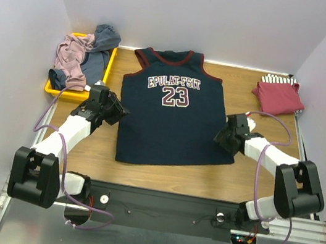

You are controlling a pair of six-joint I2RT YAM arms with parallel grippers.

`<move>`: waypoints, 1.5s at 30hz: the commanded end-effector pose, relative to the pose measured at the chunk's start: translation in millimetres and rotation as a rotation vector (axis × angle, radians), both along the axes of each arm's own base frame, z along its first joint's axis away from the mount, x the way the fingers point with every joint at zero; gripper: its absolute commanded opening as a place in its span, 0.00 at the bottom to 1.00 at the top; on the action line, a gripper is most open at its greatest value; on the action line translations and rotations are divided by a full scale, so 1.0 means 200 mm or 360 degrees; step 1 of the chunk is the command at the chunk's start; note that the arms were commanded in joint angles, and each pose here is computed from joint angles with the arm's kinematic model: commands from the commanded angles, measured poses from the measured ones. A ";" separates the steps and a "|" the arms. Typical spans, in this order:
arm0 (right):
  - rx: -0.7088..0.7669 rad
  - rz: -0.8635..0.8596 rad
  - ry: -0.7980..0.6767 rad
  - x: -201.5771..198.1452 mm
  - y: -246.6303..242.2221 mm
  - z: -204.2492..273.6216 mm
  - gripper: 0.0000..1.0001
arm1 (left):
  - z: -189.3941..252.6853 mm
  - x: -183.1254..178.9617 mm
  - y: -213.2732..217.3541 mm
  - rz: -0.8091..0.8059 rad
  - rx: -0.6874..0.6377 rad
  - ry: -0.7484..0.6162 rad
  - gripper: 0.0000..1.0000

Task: Fold and stack the tank tops
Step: Flatten the tank top out

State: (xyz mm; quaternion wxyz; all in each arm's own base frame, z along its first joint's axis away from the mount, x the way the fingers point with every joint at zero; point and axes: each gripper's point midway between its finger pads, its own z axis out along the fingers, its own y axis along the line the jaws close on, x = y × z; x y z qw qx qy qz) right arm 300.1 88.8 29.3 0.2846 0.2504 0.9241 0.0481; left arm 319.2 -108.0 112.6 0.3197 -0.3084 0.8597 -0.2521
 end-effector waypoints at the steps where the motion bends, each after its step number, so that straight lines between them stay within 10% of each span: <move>1: -0.0024 -0.0117 -0.0082 0.19 -0.12 0.02 0.64 | 0.05 0.06 -0.04 -0.0022 -0.0039 -0.0094 0.49; 15: 0.0090 -0.0094 -0.0178 0.34 -0.25 0.15 0.64 | 0.05 0.19 -0.03 0.0080 -0.0003 -0.0081 0.49; 30: 0.0141 0.0917 -0.0404 -0.25 0.99 0.52 0.59 | 0.05 0.91 0.15 0.0142 0.0349 -0.0123 0.40; 45: -0.0167 0.1371 -0.0298 -0.71 1.55 0.27 0.56 | -0.13 1.00 0.20 0.0018 0.0614 -0.0062 0.39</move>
